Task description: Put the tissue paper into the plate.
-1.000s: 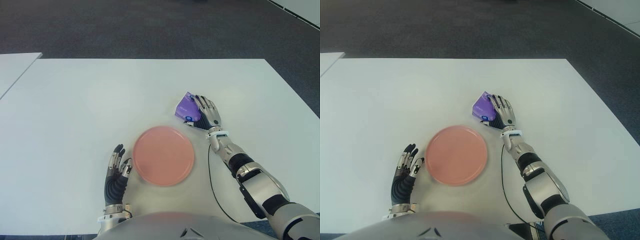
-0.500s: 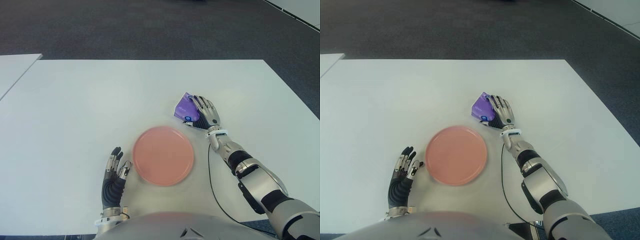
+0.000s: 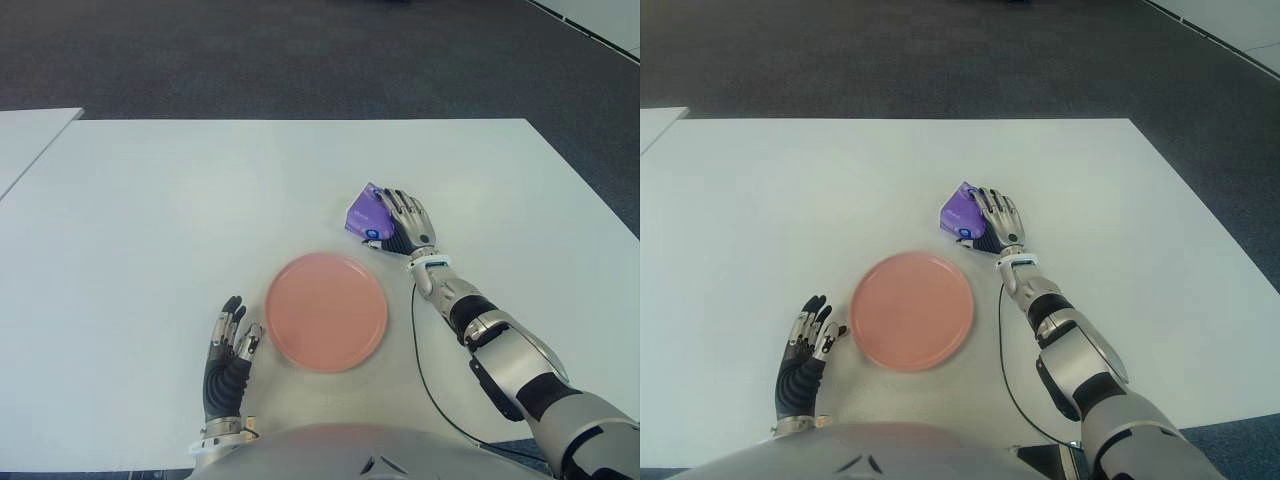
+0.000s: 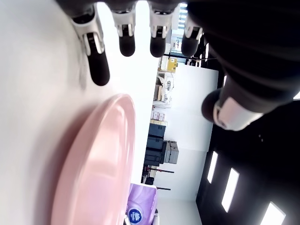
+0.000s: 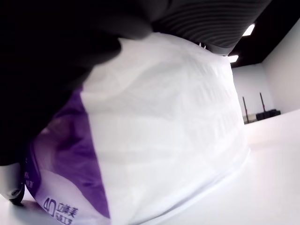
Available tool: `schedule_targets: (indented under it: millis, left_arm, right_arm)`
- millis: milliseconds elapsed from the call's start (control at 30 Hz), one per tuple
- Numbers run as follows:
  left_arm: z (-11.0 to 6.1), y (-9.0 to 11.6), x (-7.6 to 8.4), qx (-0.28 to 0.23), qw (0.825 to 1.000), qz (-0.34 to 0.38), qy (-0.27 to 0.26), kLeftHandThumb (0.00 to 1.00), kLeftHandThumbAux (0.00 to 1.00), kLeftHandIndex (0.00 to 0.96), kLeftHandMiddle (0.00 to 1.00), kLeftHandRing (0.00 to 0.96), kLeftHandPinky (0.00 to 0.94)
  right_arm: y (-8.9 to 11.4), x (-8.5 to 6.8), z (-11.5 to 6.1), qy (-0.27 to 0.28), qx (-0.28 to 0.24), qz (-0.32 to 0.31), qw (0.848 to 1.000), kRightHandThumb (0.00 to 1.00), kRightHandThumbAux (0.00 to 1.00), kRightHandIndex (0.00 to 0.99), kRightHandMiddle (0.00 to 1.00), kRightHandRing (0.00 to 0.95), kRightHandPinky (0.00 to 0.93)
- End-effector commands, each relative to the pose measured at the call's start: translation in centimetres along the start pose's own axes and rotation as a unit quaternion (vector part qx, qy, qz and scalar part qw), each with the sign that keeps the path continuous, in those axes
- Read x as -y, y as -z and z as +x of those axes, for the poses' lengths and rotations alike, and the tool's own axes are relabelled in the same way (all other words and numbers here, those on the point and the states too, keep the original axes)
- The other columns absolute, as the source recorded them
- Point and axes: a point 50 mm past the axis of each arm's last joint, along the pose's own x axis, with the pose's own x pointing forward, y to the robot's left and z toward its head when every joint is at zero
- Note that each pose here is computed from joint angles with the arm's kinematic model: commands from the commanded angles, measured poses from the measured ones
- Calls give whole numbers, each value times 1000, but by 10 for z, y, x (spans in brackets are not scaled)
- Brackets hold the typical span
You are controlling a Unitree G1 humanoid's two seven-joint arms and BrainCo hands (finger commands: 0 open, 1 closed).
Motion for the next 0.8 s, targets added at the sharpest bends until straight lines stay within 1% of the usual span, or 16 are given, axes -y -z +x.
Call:
schedule_targets:
  millis: [33, 367, 600, 800]
  left_arm:
    - [0, -4, 19, -6, 999, -43, -7, 71, 586, 19, 62, 25, 21]
    - [-2, -9, 20, -6, 997, -75, -14, 78, 595, 24, 70, 34, 25]
    - [-3, -10, 22, -8, 995, -94, -17, 96, 605, 31, 83, 46, 35]
    - [-4, -12, 23, -9, 995, -99, -17, 104, 613, 31, 85, 47, 38]
  right_arm:
    - [0, -75, -67, -231, -30, -42, 972, 226, 605, 0, 16, 0, 0]
    - [1, -80, -72, -265, -32, -44, 963, 234, 618, 0, 14, 0, 0]
    - [2, -82, -74, -294, -35, -51, 954, 244, 598, 0, 22, 3, 5]
    - [4, -82, -72, -319, -29, -66, 945, 229, 577, 0, 17, 0, 11]
